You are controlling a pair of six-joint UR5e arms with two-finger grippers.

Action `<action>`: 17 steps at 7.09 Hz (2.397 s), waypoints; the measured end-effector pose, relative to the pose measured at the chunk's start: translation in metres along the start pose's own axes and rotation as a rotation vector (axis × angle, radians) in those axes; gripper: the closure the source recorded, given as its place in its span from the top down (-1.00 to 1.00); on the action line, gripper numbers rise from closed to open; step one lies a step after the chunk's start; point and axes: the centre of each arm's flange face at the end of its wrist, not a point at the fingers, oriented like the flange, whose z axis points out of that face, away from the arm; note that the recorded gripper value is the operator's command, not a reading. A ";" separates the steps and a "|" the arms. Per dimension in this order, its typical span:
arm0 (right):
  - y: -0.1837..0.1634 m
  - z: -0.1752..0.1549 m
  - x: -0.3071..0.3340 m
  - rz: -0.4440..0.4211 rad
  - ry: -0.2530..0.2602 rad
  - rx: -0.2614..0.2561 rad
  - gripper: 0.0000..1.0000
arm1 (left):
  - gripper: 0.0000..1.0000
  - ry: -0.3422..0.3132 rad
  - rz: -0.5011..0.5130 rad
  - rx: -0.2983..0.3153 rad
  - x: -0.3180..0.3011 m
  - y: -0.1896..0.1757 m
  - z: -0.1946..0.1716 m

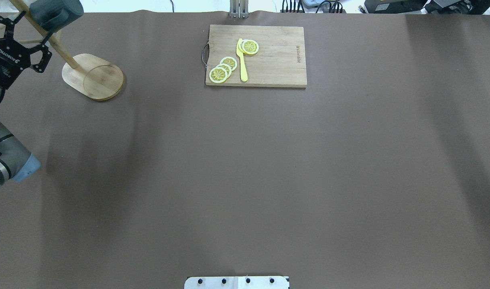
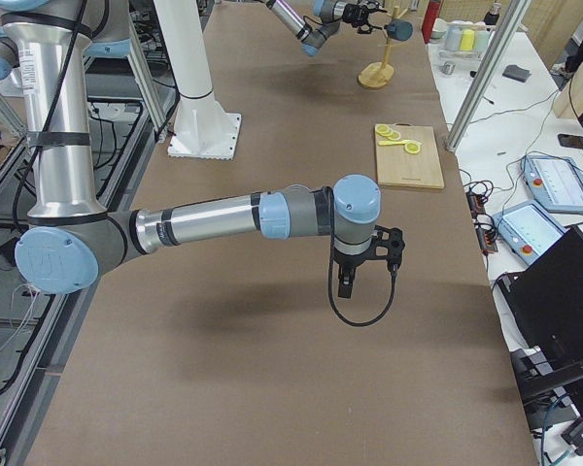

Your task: Hang cup on storage rack

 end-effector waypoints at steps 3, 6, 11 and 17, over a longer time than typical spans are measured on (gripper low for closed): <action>0.000 0.001 0.001 0.001 0.002 -0.001 1.00 | 0.97 0.010 -0.011 -0.025 0.008 -0.002 -0.023; 0.002 0.002 0.004 0.005 0.006 -0.004 1.00 | 0.97 0.033 -0.029 -0.081 0.035 0.018 -0.068; 0.003 0.005 0.007 0.011 0.009 -0.008 1.00 | 0.97 0.102 -0.006 -0.196 0.087 0.106 -0.096; 0.001 0.007 0.012 0.007 0.071 -0.002 1.00 | 0.97 0.053 1.146 0.055 0.141 0.148 -0.109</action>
